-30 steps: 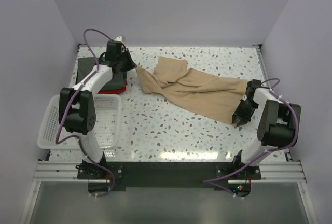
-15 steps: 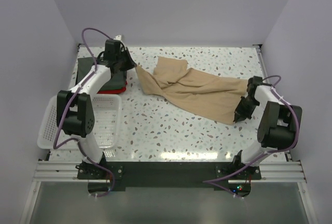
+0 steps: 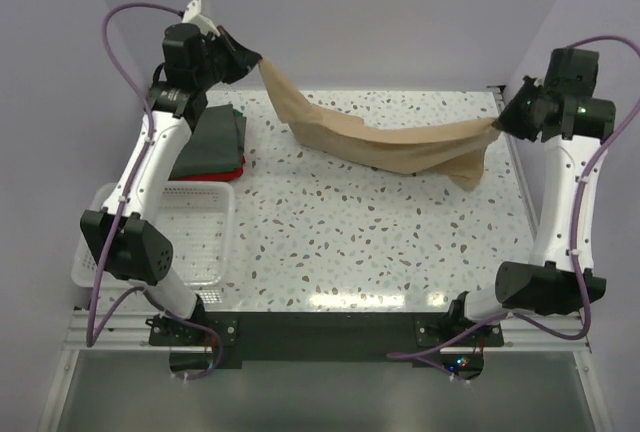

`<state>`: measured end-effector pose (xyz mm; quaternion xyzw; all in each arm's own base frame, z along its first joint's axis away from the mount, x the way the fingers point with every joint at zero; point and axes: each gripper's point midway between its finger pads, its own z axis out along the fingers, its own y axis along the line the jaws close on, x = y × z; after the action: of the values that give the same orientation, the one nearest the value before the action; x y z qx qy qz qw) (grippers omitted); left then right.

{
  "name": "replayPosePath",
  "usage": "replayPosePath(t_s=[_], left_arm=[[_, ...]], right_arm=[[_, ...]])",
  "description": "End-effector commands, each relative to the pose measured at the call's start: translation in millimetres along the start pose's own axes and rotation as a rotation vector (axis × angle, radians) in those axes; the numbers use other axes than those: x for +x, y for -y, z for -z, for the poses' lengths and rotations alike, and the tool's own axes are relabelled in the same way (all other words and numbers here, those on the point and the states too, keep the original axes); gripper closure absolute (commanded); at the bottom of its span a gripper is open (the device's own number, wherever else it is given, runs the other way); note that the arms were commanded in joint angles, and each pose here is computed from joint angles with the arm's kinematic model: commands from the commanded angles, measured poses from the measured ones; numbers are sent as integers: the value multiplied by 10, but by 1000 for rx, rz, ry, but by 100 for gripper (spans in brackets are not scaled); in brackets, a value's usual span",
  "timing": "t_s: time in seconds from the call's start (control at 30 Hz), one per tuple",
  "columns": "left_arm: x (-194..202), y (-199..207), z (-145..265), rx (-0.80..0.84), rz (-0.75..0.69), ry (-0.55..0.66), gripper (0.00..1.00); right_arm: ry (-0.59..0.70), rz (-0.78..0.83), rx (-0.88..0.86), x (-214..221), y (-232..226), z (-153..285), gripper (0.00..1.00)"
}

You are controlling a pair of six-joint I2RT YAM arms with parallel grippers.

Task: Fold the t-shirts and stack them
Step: Flatten the tshirt out

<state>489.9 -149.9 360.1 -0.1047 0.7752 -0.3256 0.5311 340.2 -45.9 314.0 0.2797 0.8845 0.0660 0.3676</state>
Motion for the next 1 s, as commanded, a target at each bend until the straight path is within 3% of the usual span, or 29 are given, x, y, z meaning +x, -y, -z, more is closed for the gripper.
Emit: replayPosePath(t_s=[0.0, 0.17, 0.37, 0.57, 0.73, 0.97], left_arm=[[-766, 743, 548, 169, 7, 191, 100], [-1320, 1333, 1311, 291, 14, 381, 100], [-1690, 1760, 2262, 385, 16, 583, 100], [-1864, 1972, 2798, 431, 7, 693, 100], [-1797, 1881, 2480, 425, 15, 642, 100], [-1425, 1536, 1218, 410, 34, 405, 100]], right_arm=[[149, 19, -8, -311, -77, 632, 100], [459, 24, -90, -770, -245, 1574, 100], [763, -4, -203, -919, -324, 2571, 100], [925, -34, -264, -975, -342, 3091, 100], [830, -40, -241, -1047, -379, 2618, 100], [674, -48, -156, -1181, -367, 1735, 100]])
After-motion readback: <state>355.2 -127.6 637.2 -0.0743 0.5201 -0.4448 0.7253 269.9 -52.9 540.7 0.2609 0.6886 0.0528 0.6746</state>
